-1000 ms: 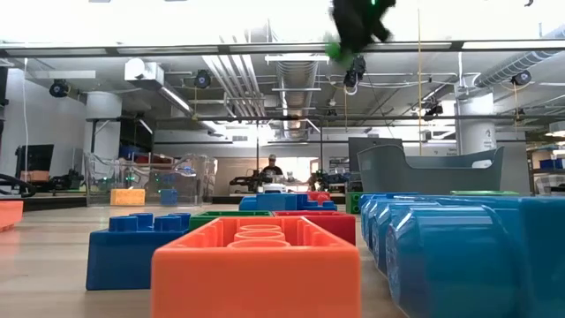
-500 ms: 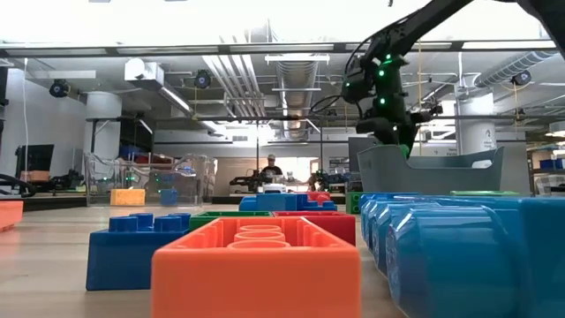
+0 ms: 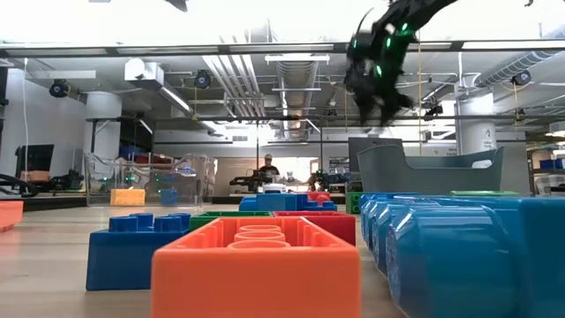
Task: Sort blocks by size
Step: Put the small orange game piece into the transparent bin
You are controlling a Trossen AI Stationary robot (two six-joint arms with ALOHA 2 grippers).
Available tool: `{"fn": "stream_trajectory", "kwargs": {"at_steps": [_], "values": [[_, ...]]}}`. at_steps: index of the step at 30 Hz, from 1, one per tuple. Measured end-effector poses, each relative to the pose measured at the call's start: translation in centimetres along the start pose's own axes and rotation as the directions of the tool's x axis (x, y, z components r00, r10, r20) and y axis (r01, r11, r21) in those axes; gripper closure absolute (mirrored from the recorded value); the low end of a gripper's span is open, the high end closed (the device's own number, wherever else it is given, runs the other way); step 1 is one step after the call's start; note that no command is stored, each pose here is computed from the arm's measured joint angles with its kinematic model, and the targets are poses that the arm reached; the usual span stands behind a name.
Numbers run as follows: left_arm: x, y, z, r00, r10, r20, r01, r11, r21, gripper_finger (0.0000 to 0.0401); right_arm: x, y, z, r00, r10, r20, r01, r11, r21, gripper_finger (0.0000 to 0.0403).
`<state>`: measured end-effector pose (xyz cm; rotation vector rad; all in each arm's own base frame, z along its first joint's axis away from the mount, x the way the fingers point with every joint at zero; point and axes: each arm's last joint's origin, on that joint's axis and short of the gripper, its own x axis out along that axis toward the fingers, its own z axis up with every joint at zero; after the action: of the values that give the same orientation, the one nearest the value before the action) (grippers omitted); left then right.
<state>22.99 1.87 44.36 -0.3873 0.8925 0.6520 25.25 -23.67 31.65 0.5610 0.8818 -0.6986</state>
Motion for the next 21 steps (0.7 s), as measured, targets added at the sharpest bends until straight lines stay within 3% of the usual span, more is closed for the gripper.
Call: {"fn": "stream_trajectory", "kwargs": {"at_steps": [2, 5, 9, 12, 18, 21], "values": [[0.0, -0.5, -0.4, 1.0, -0.008, -0.011, 0.008, 1.0, 0.01, 0.0159, -1.7, 1.8, 1.2, 0.971, 0.169, 0.169, -0.165, 0.986, -0.036, 0.0153], [-0.1, -1.5, -1.0, 0.999, -0.04, -0.006, 0.04, 0.998, 0.054, 0.0159, -4.0, 4.3, 2.1, 0.894, 0.306, 0.327, -0.268, 0.951, -0.156, 0.0185], [-0.5, -2.9, -1.8, 0.988, -0.141, 0.058, 0.132, 0.981, 0.141, 0.0159, -7.1, 6.5, 1.3, 0.84, 0.388, 0.38, -0.31, 0.917, -0.251, 0.0235], [-0.7, -3.0, -2.8, 0.971, -0.233, 0.062, 0.222, 0.963, 0.151, 0.0159, -8.9, 7.3, -0.2, 0.85, 0.408, 0.333, -0.329, 0.905, -0.269, 0.0278], [0.7, -1.2, -6.6, 0.926, -0.347, -0.151, 0.337, 0.938, -0.086, 0.0167, -10.9, 8.0, -3.6, 0.904, 0.399, 0.154, -0.36, 0.904, -0.229, 0.0363], [2.2, -0.7, -8.5, 0.892, -0.371, -0.258, 0.303, 0.915, -0.267, 0.0169, -11.2, 8.2, -4.9, 0.921, 0.384, 0.065, -0.365, 0.909, -0.199, 0.0388]]}}
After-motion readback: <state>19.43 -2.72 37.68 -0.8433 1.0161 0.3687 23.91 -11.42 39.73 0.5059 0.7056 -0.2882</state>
